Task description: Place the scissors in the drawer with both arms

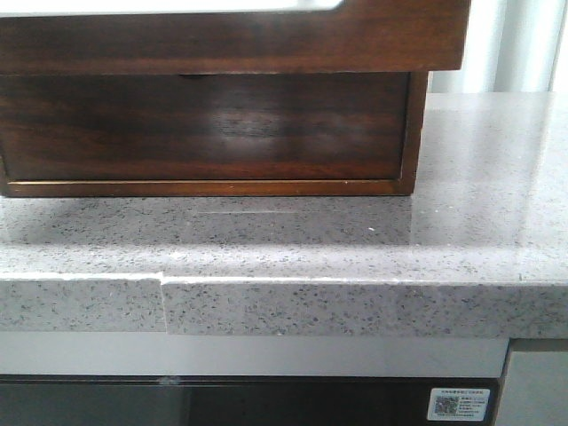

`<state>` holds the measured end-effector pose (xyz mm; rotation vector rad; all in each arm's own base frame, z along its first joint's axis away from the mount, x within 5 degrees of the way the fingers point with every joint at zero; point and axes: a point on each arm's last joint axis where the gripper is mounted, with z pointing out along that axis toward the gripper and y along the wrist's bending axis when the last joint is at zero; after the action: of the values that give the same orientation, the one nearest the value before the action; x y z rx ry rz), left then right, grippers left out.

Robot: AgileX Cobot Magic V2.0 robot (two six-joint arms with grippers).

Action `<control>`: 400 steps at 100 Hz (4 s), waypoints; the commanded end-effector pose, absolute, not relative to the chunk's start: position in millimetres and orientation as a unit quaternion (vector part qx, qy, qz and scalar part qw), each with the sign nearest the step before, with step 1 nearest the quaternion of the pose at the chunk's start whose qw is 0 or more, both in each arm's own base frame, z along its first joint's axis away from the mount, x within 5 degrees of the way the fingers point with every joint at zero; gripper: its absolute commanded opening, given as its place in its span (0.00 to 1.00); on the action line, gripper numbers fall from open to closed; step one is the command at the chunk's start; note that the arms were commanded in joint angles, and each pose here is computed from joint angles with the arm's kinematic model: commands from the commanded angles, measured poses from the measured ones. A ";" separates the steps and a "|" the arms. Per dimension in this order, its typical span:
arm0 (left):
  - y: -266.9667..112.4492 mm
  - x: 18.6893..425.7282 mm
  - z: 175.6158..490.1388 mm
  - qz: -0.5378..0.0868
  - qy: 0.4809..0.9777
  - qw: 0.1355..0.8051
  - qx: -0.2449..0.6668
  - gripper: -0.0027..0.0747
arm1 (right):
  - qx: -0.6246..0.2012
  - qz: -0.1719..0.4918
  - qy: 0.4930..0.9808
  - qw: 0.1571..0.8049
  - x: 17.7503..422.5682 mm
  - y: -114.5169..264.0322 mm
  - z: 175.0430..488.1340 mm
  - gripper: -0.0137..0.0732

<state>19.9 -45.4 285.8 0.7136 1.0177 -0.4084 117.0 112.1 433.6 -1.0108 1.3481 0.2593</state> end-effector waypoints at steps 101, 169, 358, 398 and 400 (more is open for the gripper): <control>-37.5 44.1 240.4 -0.195 0.601 0.740 0.230 0.01 | -0.349 0.169 0.550 0.740 21.9 29.1 278.1 0.09; -26.8 53.3 224.5 -0.133 0.654 0.720 0.191 0.01 | -0.350 0.169 0.552 0.737 22.5 29.7 275.7 0.09; -2.4 53.1 180.6 -0.007 0.769 0.638 0.020 0.01 | -0.225 0.181 0.562 0.775 33.4 23.4 271.3 0.09; -2.4 53.1 180.6 -0.007 0.769 0.638 0.020 0.01 | -0.034 0.078 0.579 0.811 51.2 8.8 227.8 0.09; -2.4 53.1 180.6 -0.007 0.769 0.638 0.020 0.01 | -0.025 0.066 0.592 0.803 52.3 7.2 225.5 0.09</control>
<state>53.6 -2.3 183.7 0.0552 1.8051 -0.0078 52.6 11.2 222.7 -0.1151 1.3227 0.1964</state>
